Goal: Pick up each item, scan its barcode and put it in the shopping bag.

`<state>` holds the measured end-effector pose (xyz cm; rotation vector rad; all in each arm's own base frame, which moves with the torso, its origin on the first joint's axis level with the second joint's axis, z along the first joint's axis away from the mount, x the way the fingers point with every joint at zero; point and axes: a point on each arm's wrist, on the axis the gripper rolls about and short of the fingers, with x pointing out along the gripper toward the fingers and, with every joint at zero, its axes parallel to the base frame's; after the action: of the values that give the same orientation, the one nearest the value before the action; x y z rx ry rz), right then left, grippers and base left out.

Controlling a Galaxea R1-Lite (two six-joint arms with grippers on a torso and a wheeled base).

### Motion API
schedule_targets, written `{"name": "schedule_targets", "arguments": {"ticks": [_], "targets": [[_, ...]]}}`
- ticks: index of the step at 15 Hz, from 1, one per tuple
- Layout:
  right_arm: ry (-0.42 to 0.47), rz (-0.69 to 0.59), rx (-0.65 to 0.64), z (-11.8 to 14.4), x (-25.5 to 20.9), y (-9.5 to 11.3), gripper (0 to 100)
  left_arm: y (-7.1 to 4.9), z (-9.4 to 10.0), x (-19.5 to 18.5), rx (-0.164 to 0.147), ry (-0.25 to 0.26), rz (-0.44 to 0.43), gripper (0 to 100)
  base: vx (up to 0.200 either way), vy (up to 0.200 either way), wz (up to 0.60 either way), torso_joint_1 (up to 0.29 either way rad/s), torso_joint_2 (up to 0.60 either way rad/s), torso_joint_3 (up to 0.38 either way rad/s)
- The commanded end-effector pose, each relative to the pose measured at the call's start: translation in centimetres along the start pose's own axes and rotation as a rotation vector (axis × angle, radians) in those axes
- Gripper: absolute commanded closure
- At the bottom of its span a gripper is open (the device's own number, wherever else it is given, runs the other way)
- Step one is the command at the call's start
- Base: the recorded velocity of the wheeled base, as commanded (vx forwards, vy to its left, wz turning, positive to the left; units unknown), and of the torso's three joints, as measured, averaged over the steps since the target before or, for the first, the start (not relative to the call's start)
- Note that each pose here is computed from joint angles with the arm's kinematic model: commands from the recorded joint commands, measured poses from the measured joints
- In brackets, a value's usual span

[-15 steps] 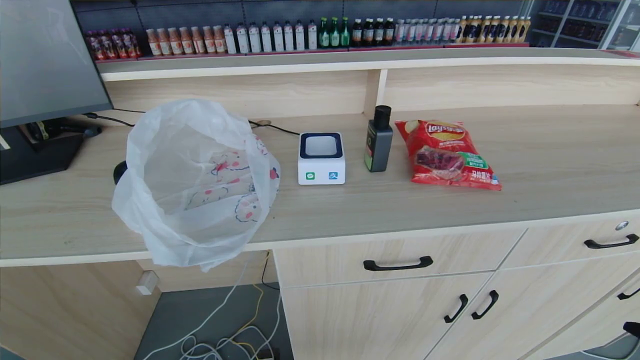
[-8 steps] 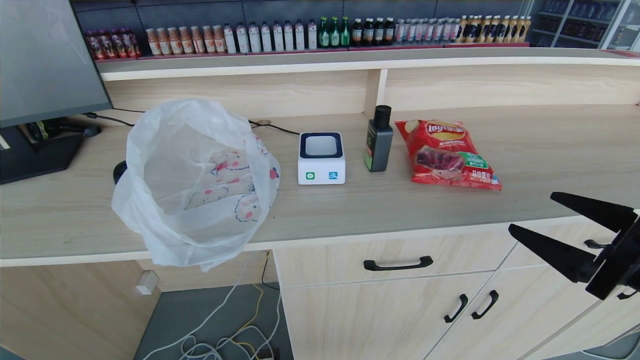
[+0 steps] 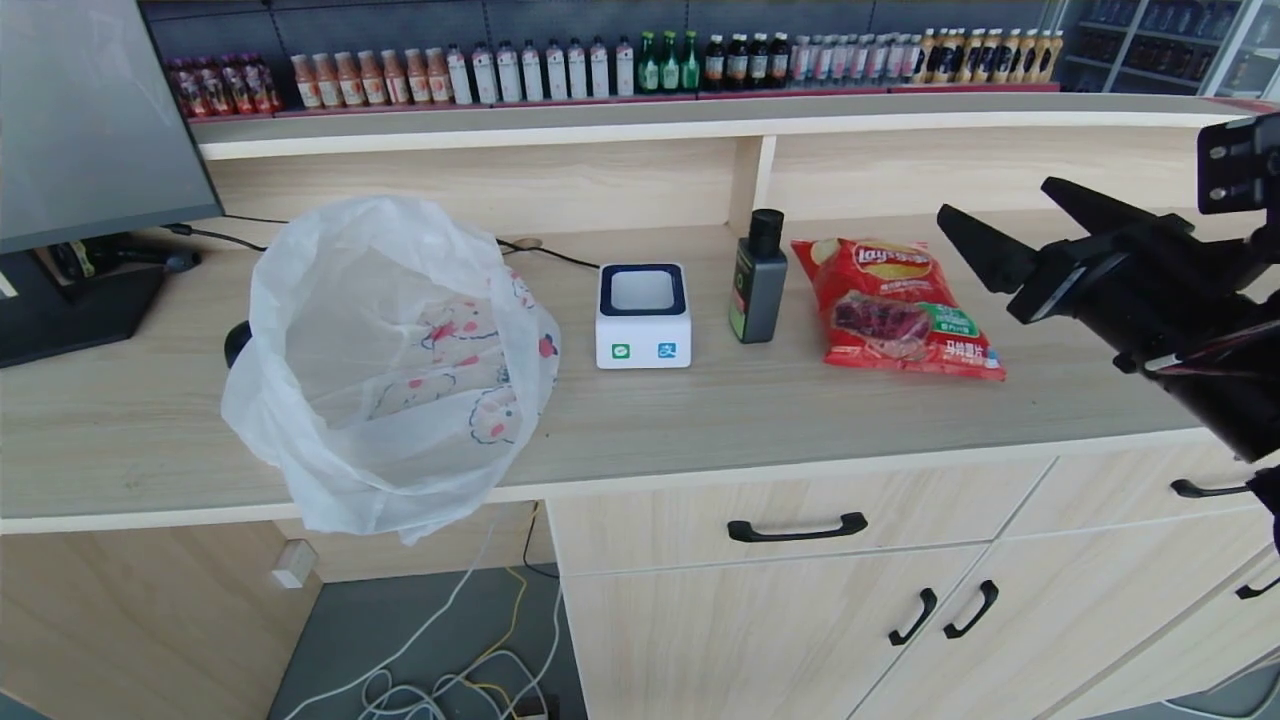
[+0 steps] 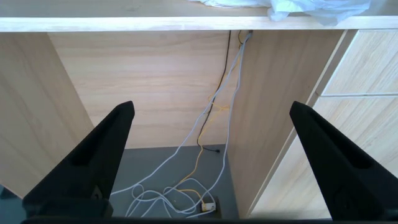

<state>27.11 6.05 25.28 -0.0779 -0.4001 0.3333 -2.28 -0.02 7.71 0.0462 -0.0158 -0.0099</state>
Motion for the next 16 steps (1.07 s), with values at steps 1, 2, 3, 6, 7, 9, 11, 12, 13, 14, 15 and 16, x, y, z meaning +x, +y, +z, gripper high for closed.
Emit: {"name": "schedule_targets", "arguments": {"ticks": [1, 2, 3, 6, 7, 9, 11, 12, 13, 14, 15, 16], "targets": [[0.001, -0.015, 0.023, -0.9, 1.7, 0.3, 0, 0.0, 0.0, 0.0, 0.0, 0.0, 0.001, 0, 0.0, 0.0, 0.0, 0.0, 0.0, 0.0], [-0.011, -0.024, 0.033, -1.0, 2.3, 0.8, 0, 0.0, 0.0, 0.0, 0.0, 0.0, 0.001, 0, 0.0, 0.0, 0.0, 0.0, 0.0, 0.0], [-0.017, -0.02, 0.041, -0.9, 2.7, 1.4, 0, 0.0, 0.0, 0.0, 0.0, -0.001, 0.001, 0, 0.0, 0.0, 0.0, 0.0, 0.0, 0.0], [-0.031, -0.037, 0.211, -0.6, 4.4, 6.3, 0, 0.0, 0.0, 0.0, -0.002, 0.0, 0.003, 0, 0.0, 0.0, 0.0, 0.0, 0.0, 0.0], [-0.033, -0.047, 0.219, -0.6, 4.8, 6.6, 0, 0.0, 0.0, 0.0, -0.002, -0.001, 0.001, 0, 0.0, 0.0, 0.0, 0.0, 0.0, 0.0], [-0.013, -0.046, 0.224, -1.6, 5.7, 7.0, 0, 0.0, 0.0, 0.0, -0.002, -0.001, 0.001, 0, 0.0, 0.0, 0.0, 0.0, 0.0, 0.0], [0.011, -0.036, 0.247, -2.4, 5.7, 7.6, 0, 0.0, 0.0, 0.0, -0.003, 0.0, 0.003, 0, 0.0, 0.0, 0.0, 0.0, 0.0, 0.0], [0.011, -0.014, 0.259, -2.2, 5.6, 8.7, 0, 0.0, 0.0, 0.0, -0.003, -0.001, 0.003, 0, 0.0, 0.0, 0.0, 0.0, 0.0, 0.0], [0.022, -0.049, 0.258, -2.4, 5.6, 9.1, 0, 0.0, 0.0, 0.0, -0.003, -0.001, 0.001, 0, 0.0, 0.0, 0.0, 0.0, 0.0, 0.0], [0.035, -0.052, 0.26, -2.8, 5.8, 9.8, 0, 0.0, 0.0, 0.0, -0.003, 0.0, 0.003, 0, 0.0, 0.0, 0.0, 0.0, 0.0, 0.0], [0.048, -0.041, 0.24, -3.4, 6.1, 10.6, 0, 0.0, 0.0, 0.0, -0.003, -0.001, 0.003, 0, 0.0, 0.0, 0.0, 0.0, 0.0, 0.0], [0.066, -0.037, 0.165, -4.4, 6.5, 10.9, 0, 0.0, 0.0, 0.0, -0.003, 0.0, -0.001, 0, 0.0, 0.0, 0.0, 0.0, 0.0, 0.0]]}}
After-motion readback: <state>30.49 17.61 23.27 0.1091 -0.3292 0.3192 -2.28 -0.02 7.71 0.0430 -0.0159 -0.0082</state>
